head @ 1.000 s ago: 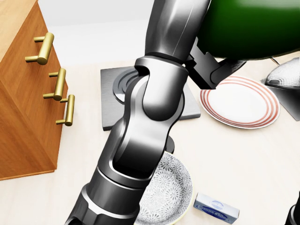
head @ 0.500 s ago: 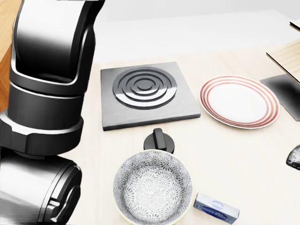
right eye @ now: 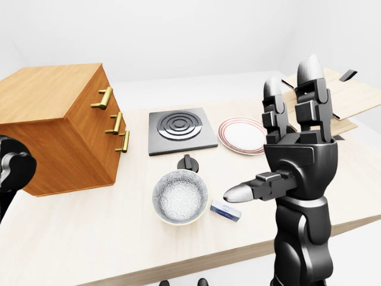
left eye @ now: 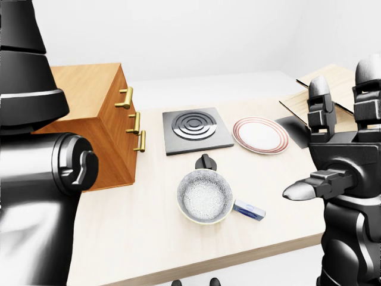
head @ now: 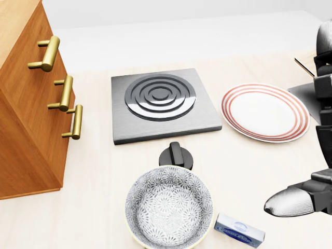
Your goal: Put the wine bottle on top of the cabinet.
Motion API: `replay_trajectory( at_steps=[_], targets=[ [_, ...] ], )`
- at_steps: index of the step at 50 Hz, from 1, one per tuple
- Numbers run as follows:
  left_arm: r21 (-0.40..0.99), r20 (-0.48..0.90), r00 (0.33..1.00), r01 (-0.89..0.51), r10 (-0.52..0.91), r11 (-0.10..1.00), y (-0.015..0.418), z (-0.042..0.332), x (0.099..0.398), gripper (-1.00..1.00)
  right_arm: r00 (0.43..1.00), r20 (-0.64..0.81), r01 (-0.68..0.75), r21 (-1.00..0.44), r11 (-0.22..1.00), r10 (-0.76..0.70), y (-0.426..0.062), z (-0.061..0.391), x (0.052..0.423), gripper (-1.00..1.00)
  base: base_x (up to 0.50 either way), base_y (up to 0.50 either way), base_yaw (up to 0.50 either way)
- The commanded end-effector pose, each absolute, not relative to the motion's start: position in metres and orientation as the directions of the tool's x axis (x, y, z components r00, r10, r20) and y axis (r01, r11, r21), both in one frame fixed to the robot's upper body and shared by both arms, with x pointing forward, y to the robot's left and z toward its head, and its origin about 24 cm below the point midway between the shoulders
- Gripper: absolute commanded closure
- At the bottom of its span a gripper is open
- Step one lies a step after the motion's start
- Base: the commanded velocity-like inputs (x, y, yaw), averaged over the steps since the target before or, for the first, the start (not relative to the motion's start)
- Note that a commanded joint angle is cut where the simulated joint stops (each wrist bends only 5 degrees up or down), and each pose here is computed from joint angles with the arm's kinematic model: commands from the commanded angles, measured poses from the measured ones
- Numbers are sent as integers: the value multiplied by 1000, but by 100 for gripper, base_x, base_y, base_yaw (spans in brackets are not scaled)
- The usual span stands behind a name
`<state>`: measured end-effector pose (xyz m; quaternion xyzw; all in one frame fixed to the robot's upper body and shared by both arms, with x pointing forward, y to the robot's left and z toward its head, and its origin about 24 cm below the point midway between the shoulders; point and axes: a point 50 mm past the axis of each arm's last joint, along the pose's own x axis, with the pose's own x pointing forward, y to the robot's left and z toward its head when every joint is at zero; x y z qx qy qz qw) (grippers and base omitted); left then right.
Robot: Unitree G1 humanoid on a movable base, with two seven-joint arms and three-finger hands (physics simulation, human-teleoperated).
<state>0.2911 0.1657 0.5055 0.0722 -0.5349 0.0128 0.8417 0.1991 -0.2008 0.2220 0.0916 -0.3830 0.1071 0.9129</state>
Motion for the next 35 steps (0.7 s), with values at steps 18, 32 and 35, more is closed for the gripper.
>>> replay_trajectory(
  at_steps=[18, 32, 35],
  targets=[
    [185, 729, 683, -250, 38, 950, 274, 471, 319, 100, 698, 696, -264, 33, 964, 167, -200, 216, 207, -100, 0, 0, 0],
    [15, 486, 837, -295, 251, 955, 320, 397, 356, 100, 711, 679, -271, 27, 962, 181, -198, 212, 210, -100, 0, 0, 0],
    [-9, 425, 859, -310, 285, 951, 327, 379, 362, 100, 715, 674, -272, 28, 962, 183, -198, 211, 212, -100, 0, 0, 0]
  ],
)
